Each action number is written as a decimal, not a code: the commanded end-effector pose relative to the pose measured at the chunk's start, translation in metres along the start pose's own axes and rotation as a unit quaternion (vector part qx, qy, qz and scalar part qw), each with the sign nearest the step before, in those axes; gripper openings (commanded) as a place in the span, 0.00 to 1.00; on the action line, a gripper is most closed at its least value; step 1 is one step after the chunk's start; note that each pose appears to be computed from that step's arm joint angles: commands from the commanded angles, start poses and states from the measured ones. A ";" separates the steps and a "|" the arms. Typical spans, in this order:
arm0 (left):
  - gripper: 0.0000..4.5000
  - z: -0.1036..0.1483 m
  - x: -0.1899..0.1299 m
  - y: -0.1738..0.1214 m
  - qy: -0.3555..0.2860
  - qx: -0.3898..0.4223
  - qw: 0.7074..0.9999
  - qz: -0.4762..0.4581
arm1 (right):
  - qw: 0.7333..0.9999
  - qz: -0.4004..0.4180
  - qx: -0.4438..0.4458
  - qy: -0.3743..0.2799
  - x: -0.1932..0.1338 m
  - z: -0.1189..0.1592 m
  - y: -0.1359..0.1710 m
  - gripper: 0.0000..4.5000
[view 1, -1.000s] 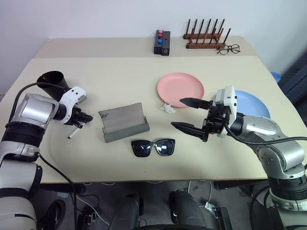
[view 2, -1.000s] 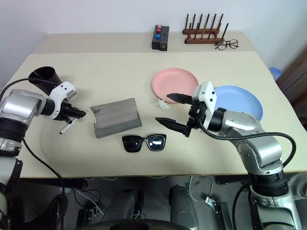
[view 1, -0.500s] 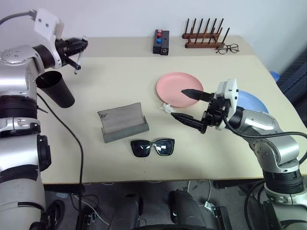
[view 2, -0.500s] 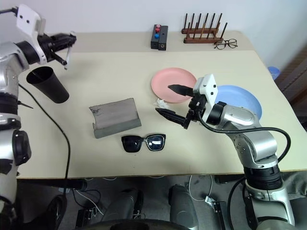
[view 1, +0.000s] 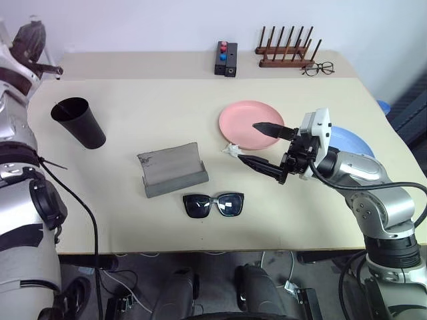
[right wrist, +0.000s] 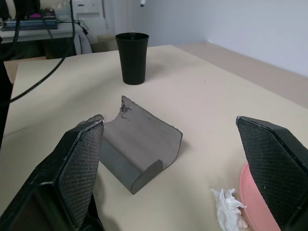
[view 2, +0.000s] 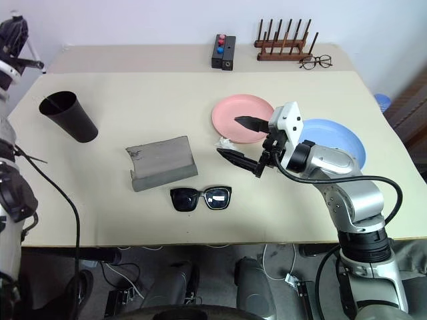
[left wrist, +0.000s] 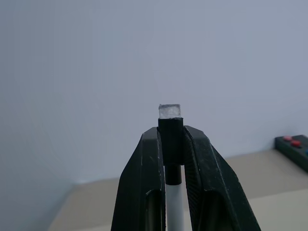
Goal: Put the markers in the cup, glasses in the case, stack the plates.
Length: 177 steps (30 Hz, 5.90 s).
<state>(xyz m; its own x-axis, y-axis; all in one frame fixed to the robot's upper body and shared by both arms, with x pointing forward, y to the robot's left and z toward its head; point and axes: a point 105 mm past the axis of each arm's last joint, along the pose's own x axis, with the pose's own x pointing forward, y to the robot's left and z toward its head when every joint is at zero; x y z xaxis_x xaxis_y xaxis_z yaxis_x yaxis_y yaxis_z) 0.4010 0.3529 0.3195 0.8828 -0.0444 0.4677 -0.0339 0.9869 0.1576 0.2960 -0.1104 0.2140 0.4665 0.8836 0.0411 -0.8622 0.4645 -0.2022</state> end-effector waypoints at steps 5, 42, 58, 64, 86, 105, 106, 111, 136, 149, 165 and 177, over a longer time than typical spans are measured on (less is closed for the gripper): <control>0.01 -0.017 -0.016 -0.002 -0.025 -0.068 0.997 0.002 | 1.000 0.002 -0.021 -0.013 0.000 0.013 0.000 1.00; 0.99 0.005 -0.061 -0.149 0.134 -0.195 0.837 -0.493 | 0.999 -0.016 -0.030 -0.011 -0.007 0.013 -0.019 1.00; 0.99 -0.096 -0.124 -0.192 0.320 -0.125 0.798 -0.494 | 0.999 -0.024 -0.024 -0.012 -0.006 0.005 -0.006 1.00; 0.80 -0.104 -0.134 -0.207 0.317 -0.166 0.781 -0.513 | 0.999 -0.024 -0.026 -0.010 -0.006 0.005 -0.005 1.00; 0.19 -0.122 -0.151 -0.216 0.351 -0.127 0.731 -0.571 | 0.999 -0.031 -0.027 0.000 -0.008 -0.001 -0.002 1.00; 0.19 -0.114 -0.135 -0.199 0.336 -0.062 0.667 -0.662 | 0.999 -0.034 -0.032 -0.001 -0.005 -0.001 -0.004 1.00; 0.19 -0.114 -0.134 -0.199 0.331 -0.052 0.661 -0.672 | 0.999 -0.034 -0.033 -0.001 -0.005 -0.001 -0.003 1.00; 0.19 -0.113 -0.126 -0.208 0.299 -0.010 0.646 -0.702 | 0.999 -0.036 -0.033 -0.001 -0.006 -0.001 -0.002 1.00; 0.00 -0.115 -0.126 -0.217 0.326 -0.056 0.632 -0.701 | 0.999 -0.040 -0.033 0.006 -0.006 -0.004 -0.003 1.00; 0.00 -0.110 -0.127 -0.233 0.286 0.010 0.591 -0.754 | 0.999 -0.041 -0.031 0.007 -0.007 -0.005 0.000 1.00; 0.28 -0.121 -0.127 -0.237 0.290 0.009 0.594 -0.750 | 0.999 -0.041 -0.029 0.008 -0.007 -0.004 0.001 1.00; 0.98 -0.097 -0.105 -0.231 0.236 0.012 0.634 -0.736 | 0.999 -0.023 -0.027 0.006 -0.001 -0.002 0.002 1.00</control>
<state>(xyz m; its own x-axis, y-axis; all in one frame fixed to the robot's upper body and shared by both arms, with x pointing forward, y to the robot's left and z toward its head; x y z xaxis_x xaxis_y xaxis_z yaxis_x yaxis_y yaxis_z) 0.3569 0.1435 0.1271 -0.0269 -0.8372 -0.5463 0.9947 -0.0766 0.0684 0.2974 -0.1137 0.1999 0.5291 0.8485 0.0082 -0.8258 0.5171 -0.2251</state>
